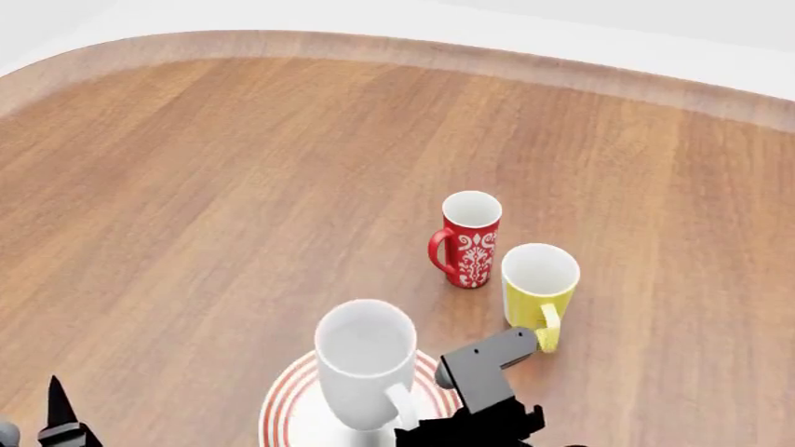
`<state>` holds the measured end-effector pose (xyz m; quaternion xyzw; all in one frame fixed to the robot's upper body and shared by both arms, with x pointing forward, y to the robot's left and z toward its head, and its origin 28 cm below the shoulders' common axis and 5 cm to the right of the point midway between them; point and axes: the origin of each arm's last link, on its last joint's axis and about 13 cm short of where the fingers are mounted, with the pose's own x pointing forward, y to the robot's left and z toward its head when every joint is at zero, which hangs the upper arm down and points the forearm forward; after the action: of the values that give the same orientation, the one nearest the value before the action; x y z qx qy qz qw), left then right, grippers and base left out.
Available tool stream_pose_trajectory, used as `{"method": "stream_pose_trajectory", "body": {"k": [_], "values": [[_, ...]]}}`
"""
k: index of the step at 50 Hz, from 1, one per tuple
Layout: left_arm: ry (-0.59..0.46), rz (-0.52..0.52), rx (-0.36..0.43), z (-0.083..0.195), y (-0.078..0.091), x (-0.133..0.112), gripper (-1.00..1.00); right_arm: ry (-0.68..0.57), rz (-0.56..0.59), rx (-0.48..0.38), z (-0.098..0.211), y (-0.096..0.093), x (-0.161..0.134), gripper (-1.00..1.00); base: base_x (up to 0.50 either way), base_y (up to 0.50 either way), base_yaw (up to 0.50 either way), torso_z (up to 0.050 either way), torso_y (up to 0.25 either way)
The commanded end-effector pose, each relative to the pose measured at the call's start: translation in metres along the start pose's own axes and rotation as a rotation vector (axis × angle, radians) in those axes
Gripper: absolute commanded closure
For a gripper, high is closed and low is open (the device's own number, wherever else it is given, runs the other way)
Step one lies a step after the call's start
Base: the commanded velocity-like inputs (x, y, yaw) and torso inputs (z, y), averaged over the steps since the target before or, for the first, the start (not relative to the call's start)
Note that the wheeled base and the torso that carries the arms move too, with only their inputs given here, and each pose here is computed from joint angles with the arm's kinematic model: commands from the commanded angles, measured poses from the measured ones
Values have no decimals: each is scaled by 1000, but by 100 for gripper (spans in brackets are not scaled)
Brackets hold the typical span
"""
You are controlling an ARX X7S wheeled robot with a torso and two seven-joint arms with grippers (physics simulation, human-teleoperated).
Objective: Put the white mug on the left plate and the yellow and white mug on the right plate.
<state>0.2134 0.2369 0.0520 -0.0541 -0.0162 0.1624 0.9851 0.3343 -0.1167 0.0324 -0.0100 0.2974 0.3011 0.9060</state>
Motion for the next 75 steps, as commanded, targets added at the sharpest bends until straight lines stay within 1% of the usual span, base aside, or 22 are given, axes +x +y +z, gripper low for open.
{"method": "stream_pose_trajectory", "body": {"k": [1, 17, 20, 21, 25, 30, 35, 41, 46, 49, 51, 52, 53, 54, 57, 59, 61, 66, 69, 73, 74, 75], "values": [[-18, 21, -16, 1, 1, 2, -100, 7, 86, -13, -2, 5, 9, 100, 0, 0, 0, 0, 0], [-18, 24, -18, 1, 2, 1, -100, 5, 63, 8, -4, 3, 12, 100, 0, 0, 0, 0, 0], [-18, 24, -18, 1, 2, 1, -100, -7, 52, -20, -3, 4, 12, 100, 0, 0, 0, 0, 0], [-18, 24, -18, 1, 2, 0, -100, -7, 48, -29, -3, 5, 12, -100, 0, 0, 0, 0, 0], [-18, 24, -18, 1, 2, 0, -100, -35, 55, -43, -1, 9, 7, -100, 0, 0, 0, 0, 0], [-18, 25, -19, 2, 2, 0, -100, -95, 58, -61, 1, 20, -10, -100, 0, 0, 0, 0, 0], [-19, 26, -20, 2, 3, 0, -100, -175, 60, -75, -2, 37, -39, -100, 0, 0, 0, 0, 0], [-22, 28, -23, 4, 2, 1, -100, -247, 48, -91, -7, 51, -68, -100, 0, 0, 0, 0, 0], [-22, 28, -23, 3, 2, 2, -100, -346, -36, -138, -5, 62, -97, -100, 0, 0, 0, 0, 0], [-22, 26, -21, 2, 1, 2, -100, -425, -99, -189, 0, 71, -117, -100, 0, 0, 0, 0, 0], [-23, 26, -20, 2, 1, 2, -100, -467, -125, -192, 3, 74, -124, -100, 0, 0, 0, 0, 0], [-23, 25, -20, 2, 1, 2, -100, -495, -180, -217, 6, 75, -129, -100, 0, 0, 0, 0, 0], [-23, 25, -20, 2, 1, 2, -100, -518, -197, -210, 8, 76, -132, -100, 0, 0, 0, 0, 0], [-24, 24, -20, 2, 1, 2, -100, -533, -206, -189, 10, 75, -134, -100, 0, 0, 0, 0, 0], [-26, 24, -22, 3, 1, 3, -100, -597, -288, -156, 19, 69, -142, -100, 0, 0, 0, 0, 0], [-27, 23, -23, 3, 1, 4, -100, -612, -300, -135, 22, 65, -143, -100, 0, 0, 0, 0, 0], [-28, 22, -23, 3, 1, 5, -100, -644, -311, -87, 27, 59, -145, -100, 0, 0, 0, 0, 0], [-30, 21, -26, 4, 1, 6, -100, -667, -397, -18, 39, 42, -141, -100, 0, 0, 0, 0, 0], [-32, 20, -28, 3, 1, 6, -100, -672, -415, 100, 49, 28, -134, -100, 0, 0, 0, 0, 0], [-31, 18, -28, 4, 0, 6, -100, -686, -482, 110, 60, 16, -126, -100, 0, 0, 0, 0, 0], [-30, 16, -27, 3, -1, 6, -100, -686, -530, 103, 65, 11, -122, -100, 0, 0, 0, 0, 0], [-30, 15, -26, 2, -1, 6, -100, -684, -531, 94, 67, 9, -120, -100, 0, 0, 0, 0, 0]]}}
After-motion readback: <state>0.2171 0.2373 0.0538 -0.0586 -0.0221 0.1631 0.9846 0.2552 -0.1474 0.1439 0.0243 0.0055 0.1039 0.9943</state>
